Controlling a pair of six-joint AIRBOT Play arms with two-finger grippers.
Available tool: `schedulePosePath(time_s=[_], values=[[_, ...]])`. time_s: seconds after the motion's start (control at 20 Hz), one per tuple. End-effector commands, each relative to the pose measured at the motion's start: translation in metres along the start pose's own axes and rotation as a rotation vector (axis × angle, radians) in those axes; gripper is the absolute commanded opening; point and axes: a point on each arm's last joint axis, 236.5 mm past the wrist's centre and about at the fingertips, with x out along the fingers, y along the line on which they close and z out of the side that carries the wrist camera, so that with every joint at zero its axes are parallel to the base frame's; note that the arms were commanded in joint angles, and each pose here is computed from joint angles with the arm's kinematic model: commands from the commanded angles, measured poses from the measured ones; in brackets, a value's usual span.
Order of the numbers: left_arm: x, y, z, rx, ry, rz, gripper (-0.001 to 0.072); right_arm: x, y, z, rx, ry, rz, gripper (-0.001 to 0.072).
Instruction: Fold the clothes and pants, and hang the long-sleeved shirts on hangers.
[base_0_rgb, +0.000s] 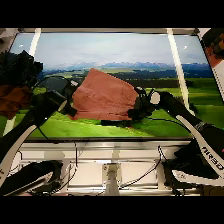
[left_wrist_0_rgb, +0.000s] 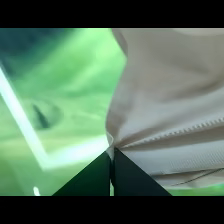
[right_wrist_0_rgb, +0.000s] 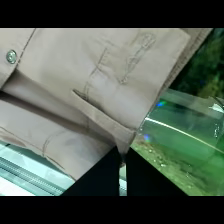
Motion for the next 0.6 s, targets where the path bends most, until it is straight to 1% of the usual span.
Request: schedulePosePath(time_s=[0.0, 0.1, 0.2, 0.35, 0.55], values=[[-0.031, 0.019, 0.02, -0.007, -0.119, 0.053, 0.0011, 0.0, 0.001, 0.0, 0.004, 0.0, 0.005, 0.0012], [-0.044, 0.012, 0.029, 0.016, -0.174, 0.046, 0.0011, 0.0, 0.001, 0.0, 0.004, -0.001, 0.005, 0.0011], [-0.068, 0.003, 0.053, 0.092, -0.291, 0.056, 0.0011, 0.0, 0.001, 0.0, 0.004, -0.002, 0.006, 0.0011], [-0.111, 0.011, 0.094, 0.171, -0.471, 0.154, 0.0011, 0.0, 0.004, 0.0, 0.011, -0.002, 0.018, 0.0011], [-0.15, 0.041, 0.119, 0.162, -0.572, 0.252, 0.0011, -0.008, 0.016, 0.011, 0.014, -0.058, 0.059, 0.0011]])
